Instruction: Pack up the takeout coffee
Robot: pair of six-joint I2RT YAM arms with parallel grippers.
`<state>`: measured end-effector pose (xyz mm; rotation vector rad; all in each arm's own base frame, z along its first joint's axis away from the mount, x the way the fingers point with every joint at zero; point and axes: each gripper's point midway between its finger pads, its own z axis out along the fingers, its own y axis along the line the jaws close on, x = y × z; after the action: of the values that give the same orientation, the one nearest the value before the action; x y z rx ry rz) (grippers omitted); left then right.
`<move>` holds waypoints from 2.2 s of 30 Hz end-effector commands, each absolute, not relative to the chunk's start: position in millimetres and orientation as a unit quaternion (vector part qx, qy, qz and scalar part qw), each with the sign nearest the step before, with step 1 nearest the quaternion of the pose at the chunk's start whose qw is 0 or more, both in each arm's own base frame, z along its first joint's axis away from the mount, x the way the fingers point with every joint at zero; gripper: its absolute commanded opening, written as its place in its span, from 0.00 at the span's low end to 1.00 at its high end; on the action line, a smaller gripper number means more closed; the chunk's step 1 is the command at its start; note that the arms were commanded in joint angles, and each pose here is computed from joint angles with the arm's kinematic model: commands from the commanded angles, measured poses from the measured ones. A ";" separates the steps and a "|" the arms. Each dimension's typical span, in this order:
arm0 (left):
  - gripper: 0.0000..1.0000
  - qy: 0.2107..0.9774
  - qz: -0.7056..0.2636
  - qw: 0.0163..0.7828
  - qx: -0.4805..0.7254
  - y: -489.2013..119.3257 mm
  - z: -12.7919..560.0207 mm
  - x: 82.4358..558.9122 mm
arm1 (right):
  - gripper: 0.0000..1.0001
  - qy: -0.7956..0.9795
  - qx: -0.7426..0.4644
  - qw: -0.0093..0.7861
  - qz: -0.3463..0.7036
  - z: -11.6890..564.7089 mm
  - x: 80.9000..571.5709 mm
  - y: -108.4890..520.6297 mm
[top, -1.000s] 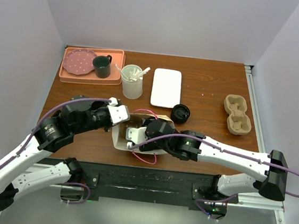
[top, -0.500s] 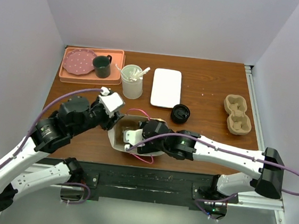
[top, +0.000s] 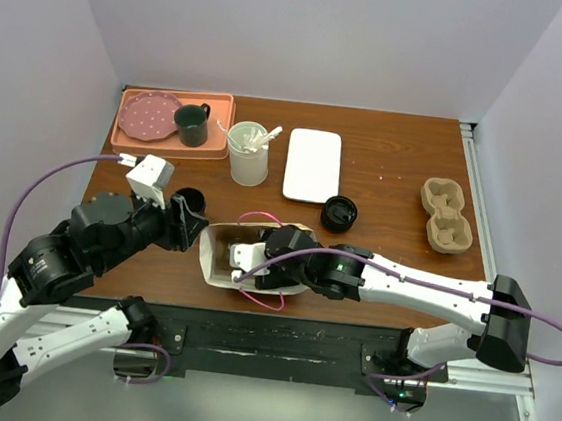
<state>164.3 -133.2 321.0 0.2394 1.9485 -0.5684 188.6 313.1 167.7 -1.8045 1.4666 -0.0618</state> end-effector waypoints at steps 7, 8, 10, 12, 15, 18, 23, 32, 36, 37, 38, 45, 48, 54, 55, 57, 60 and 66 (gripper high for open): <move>0.53 0.853 -0.283 0.431 0.078 -150.4 265.4 142.6 | 0.36 0.587 -0.690 0.424 -0.007 180.5 191.4 324.5; 0.53 0.848 -0.289 0.437 0.077 -151.7 267.4 143.5 | 0.36 0.587 -0.689 0.425 -0.006 181.6 191.0 324.9; 0.53 0.850 -0.294 0.431 0.077 -153.0 261.8 141.1 | 0.36 0.589 -0.687 0.425 -0.007 181.7 191.2 323.8; 0.49 0.850 -0.298 0.427 0.081 -155.6 257.6 140.5 | 0.36 0.592 -0.684 0.426 -0.005 182.6 191.2 323.5; 0.27 0.843 -0.294 0.439 0.104 -160.8 254.6 146.6 | 0.35 0.590 -0.684 0.429 -0.005 183.6 190.6 321.6; 0.00 0.824 -0.295 0.465 0.132 -168.9 263.3 155.6 | 0.35 0.574 -0.695 0.433 -0.015 185.3 191.8 319.4; 0.00 0.795 -0.315 0.487 0.176 -177.3 263.4 153.1 | 0.36 0.552 -0.710 0.436 -0.024 191.9 193.2 319.9; 0.00 0.798 -0.312 0.467 0.217 -192.3 255.3 156.0 | 0.35 0.563 -0.713 0.417 -0.030 184.9 189.1 307.1; 0.00 0.795 -0.306 0.475 0.221 -192.2 258.2 159.5 | 0.35 0.570 -0.705 0.417 -0.055 184.7 198.9 292.3; 0.00 0.794 -0.306 0.477 0.221 -192.0 258.9 159.7 | 0.35 0.572 -0.704 0.417 -0.056 184.9 200.0 289.8; 0.00 0.795 -0.305 0.476 0.222 -192.5 258.2 160.4 | 0.35 0.573 -0.703 0.418 -0.057 185.7 200.8 287.3; 0.00 0.804 -0.277 0.472 0.233 -189.4 258.3 166.3 | 0.35 0.583 -0.704 0.400 -0.070 190.5 200.9 272.0; 0.00 0.800 -0.283 0.476 0.230 -189.9 263.2 165.2 | 0.34 0.577 -0.709 0.396 -0.087 184.7 204.2 263.3; 0.00 0.797 -0.287 0.477 0.235 -189.0 263.4 161.9 | 0.33 0.569 -0.717 0.391 -0.096 181.4 209.4 267.2; 0.00 0.798 -0.285 0.475 0.235 -188.2 261.7 161.8 | 0.34 0.569 -0.717 0.392 -0.095 182.3 209.6 268.3; 0.00 0.799 -0.285 0.475 0.235 -187.0 260.5 160.5 | 0.34 0.568 -0.717 0.390 -0.102 184.7 211.9 267.7; 0.00 0.795 -0.291 0.479 0.233 -186.1 263.0 158.1 | 0.33 0.566 -0.722 0.381 -0.113 181.3 212.7 262.7; 0.00 0.789 -0.300 0.479 0.242 -188.5 264.7 155.1 | 0.33 0.558 -0.723 0.392 -0.109 178.7 215.6 269.1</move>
<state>156.1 -184.9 248.5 0.5573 1.9911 -0.7073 205.4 270.0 173.3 -1.8542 1.4411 -0.2223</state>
